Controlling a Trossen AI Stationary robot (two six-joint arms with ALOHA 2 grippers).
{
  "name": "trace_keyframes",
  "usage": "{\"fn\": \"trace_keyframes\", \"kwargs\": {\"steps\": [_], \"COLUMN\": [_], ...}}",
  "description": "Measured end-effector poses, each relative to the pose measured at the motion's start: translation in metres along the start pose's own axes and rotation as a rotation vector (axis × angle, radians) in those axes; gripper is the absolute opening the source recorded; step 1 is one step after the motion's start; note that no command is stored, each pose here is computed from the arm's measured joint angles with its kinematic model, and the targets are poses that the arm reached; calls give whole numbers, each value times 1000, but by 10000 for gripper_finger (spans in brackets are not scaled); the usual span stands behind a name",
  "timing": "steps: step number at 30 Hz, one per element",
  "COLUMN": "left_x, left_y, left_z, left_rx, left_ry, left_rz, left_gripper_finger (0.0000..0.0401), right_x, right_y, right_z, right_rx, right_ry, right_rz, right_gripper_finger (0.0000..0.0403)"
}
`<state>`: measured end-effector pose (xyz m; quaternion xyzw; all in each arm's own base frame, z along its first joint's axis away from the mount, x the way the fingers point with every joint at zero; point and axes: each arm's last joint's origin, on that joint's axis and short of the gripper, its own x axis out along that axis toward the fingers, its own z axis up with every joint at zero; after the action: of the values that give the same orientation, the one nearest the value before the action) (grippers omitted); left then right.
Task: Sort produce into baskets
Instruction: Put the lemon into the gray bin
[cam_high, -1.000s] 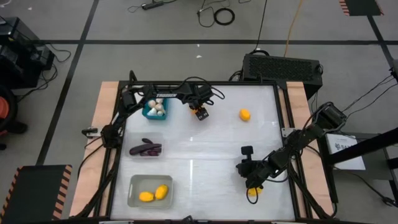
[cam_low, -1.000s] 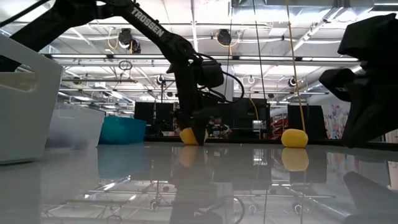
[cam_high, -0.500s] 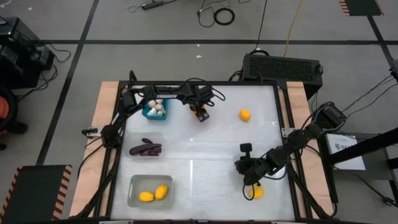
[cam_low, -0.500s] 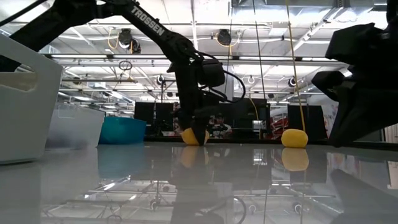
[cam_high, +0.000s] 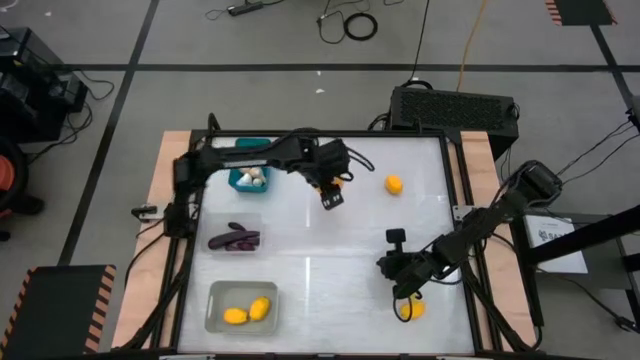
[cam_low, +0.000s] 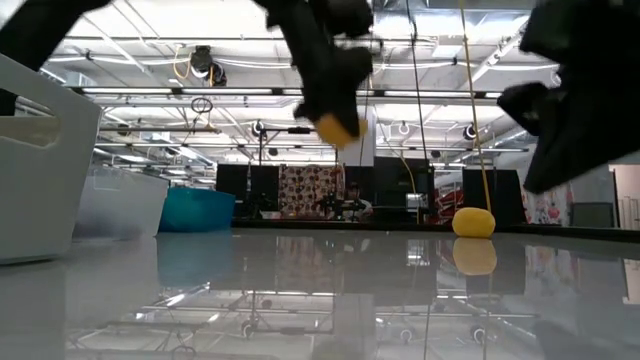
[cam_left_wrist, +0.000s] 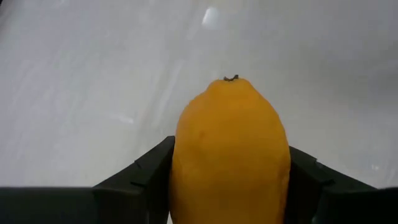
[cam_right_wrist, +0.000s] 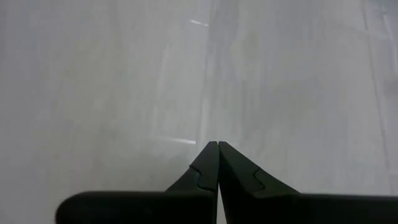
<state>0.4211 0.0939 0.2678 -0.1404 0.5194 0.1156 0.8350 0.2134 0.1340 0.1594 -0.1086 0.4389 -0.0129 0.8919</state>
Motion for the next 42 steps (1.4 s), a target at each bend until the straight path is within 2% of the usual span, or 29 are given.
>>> {"fn": "trace_keyframes", "kwargs": {"steps": [3, 7, 13, 17, 23, 26, 30, 42], "left_x": [-32, -63, -90, -98, -95, -95, -96, -83], "left_y": [-29, -70, -135, -170, -217, -227, -235, -236], "left_z": [-8, -32, -84, -128, -198, -228, -252, -291], "left_rx": [37, 74, 86, 13, -136, -203, -273, -574], "left_ry": [-33, -11, 35, 53, 153, 216, 213, 269], "left_rz": [-38, -80, -24, 57, 82, 127, 156, 264], "left_gripper_finger": [209, 209, 209, 211, 219, 220, 221, 223], "right_x": [-12, -23, -30, -29, -25, -22, -18, -9], "right_y": [-3, -7, -13, -18, -29, -36, -47, -77], "right_z": [9, 15, 21, 29, 38, 42, 44, 51], "right_rx": [-3, -19, -75, -108, -173, -178, -156, -82], "right_ry": [-34, -88, -158, -215, -257, -264, -258, -256], "right_rz": [9, 25, -19, -56, -98, -124, -154, -234], "right_gripper_finger": [0, 0, 0, 0, 0, 0, 0, 0]}}
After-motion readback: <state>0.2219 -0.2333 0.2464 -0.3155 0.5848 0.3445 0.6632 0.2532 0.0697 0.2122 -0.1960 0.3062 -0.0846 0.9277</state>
